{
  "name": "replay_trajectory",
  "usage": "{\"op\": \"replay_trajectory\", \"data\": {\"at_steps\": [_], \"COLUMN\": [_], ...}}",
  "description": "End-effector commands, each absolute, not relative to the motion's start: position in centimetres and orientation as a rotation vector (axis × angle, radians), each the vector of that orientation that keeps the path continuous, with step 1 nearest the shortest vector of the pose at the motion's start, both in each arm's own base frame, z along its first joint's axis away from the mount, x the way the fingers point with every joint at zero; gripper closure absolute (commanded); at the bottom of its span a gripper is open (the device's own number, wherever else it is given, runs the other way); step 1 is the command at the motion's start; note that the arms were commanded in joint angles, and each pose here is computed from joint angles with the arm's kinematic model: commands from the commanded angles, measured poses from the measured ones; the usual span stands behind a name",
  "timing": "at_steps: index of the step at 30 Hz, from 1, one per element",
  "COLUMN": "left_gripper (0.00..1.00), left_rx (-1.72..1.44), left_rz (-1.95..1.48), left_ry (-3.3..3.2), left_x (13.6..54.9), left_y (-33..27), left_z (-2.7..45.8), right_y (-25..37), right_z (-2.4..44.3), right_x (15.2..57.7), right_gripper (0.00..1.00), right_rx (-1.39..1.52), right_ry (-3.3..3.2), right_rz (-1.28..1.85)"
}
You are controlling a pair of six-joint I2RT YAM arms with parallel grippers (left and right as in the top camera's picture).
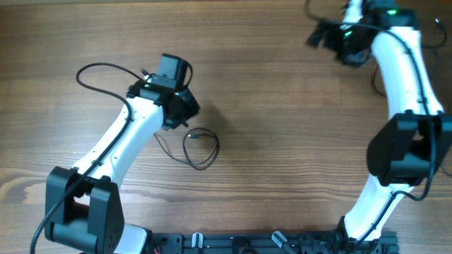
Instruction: Untangle cables
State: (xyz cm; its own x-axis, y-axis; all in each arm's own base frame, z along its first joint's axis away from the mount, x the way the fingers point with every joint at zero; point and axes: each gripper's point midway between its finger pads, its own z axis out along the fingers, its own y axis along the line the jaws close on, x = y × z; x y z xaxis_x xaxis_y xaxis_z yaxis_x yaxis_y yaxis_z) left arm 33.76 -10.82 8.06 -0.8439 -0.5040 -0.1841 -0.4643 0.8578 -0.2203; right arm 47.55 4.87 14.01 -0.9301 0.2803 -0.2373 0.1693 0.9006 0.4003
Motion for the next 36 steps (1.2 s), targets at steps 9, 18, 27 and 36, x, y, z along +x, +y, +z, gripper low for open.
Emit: {"op": "replay_trajectory", "data": {"at_steps": [9,18,27,36], "left_gripper": [0.03,0.00,0.00,0.00], "left_rx": [-1.495,-1.779,-1.819,-1.843], "left_rz": [0.065,-0.085,-0.094,-0.091], "left_ry": [2.669,2.520,2.425,2.414], "left_x": [29.5,29.1,29.8,29.5], "left_y": [3.0,7.4,9.6,10.1], "left_z": [7.4,7.4,7.5,7.5], "right_y": [25.0,36.5,44.4,46.9], "right_z": [6.8,6.1,4.1,0.4], "right_x": [33.0,28.8,27.8,29.5], "right_gripper": [0.00,0.00,0.00,0.37], "right_rx": [-0.427,-0.866,-1.103,-1.082], "right_ry": [3.109,2.856,2.472,2.371], "right_rz": [0.865,0.673,0.430,0.387]}}
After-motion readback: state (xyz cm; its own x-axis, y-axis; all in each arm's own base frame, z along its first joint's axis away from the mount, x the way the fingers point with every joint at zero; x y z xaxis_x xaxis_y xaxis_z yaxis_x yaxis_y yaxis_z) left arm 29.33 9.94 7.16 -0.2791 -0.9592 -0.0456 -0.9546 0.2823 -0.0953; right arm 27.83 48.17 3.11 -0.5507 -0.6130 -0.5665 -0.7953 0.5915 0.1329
